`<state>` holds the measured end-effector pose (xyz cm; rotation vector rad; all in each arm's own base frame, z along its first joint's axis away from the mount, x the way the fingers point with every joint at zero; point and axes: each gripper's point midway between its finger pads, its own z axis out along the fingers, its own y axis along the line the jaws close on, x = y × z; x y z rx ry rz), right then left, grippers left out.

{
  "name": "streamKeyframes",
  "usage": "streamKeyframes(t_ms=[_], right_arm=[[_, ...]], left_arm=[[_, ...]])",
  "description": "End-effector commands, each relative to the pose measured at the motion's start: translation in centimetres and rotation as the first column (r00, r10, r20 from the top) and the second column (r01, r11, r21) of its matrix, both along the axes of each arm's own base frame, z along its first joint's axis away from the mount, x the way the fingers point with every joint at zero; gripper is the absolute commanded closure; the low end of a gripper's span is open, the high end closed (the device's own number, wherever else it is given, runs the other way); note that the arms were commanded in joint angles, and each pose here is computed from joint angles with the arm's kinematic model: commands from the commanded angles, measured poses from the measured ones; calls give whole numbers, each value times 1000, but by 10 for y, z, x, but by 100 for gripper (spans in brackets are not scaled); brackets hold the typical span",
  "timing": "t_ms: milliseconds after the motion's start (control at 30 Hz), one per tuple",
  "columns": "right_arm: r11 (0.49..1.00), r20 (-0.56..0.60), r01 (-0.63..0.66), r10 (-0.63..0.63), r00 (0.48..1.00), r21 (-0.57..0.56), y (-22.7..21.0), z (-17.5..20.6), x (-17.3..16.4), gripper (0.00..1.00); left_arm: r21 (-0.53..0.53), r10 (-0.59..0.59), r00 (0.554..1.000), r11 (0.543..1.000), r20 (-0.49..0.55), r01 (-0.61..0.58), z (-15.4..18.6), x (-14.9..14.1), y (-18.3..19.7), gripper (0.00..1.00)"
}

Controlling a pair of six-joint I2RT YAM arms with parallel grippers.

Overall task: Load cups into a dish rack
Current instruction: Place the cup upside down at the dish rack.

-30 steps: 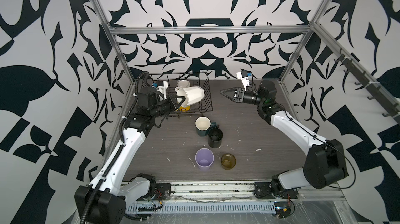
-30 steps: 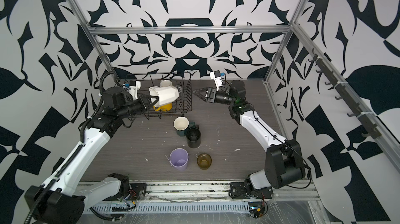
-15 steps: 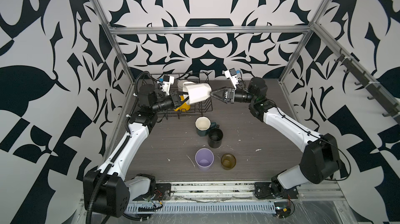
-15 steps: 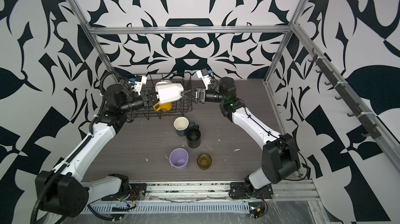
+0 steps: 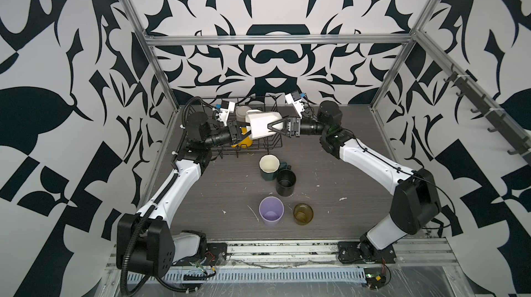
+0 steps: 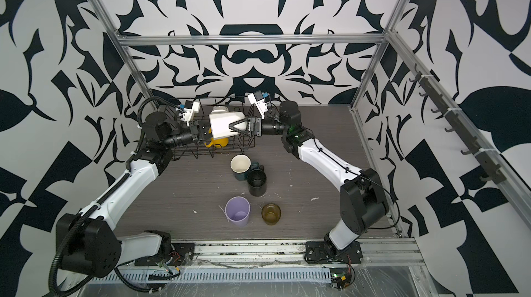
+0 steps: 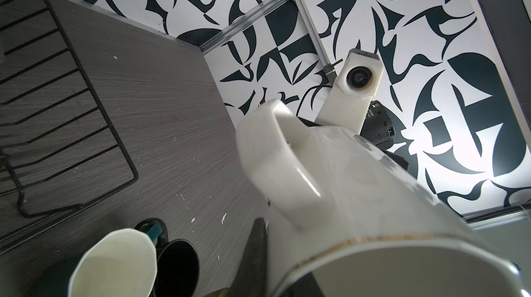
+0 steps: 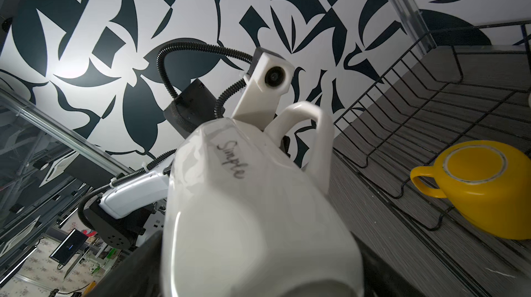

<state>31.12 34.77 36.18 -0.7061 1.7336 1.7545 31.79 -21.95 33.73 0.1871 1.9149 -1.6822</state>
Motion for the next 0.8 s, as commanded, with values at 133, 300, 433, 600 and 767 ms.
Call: streamKeyframes(t_ms=[133, 300, 433, 600, 767], right_arm=[[998, 74, -33, 29, 997, 53, 10, 32, -5, 7], [998, 57, -48, 46, 997, 45, 18, 29, -5, 8], [998, 41, -55, 54, 998, 37, 23, 26, -5, 9], [998, 29, -62, 61, 998, 26, 28, 22, -6, 10], [998, 27, -61, 61, 998, 5, 31, 18, -6, 10]], left_arm=[[-41, -67, 995, 997, 70, 70, 14, -5, -4, 100], [-41, -71, 996, 996, 60, 74, 12, -4, -4, 100], [-41, -74, 995, 996, 61, 77, 12, -4, -5, 100], [-43, -78, 996, 996, 50, 80, 10, -3, -5, 100], [-46, -100, 994, 994, 43, 102, 11, -4, -7, 100]])
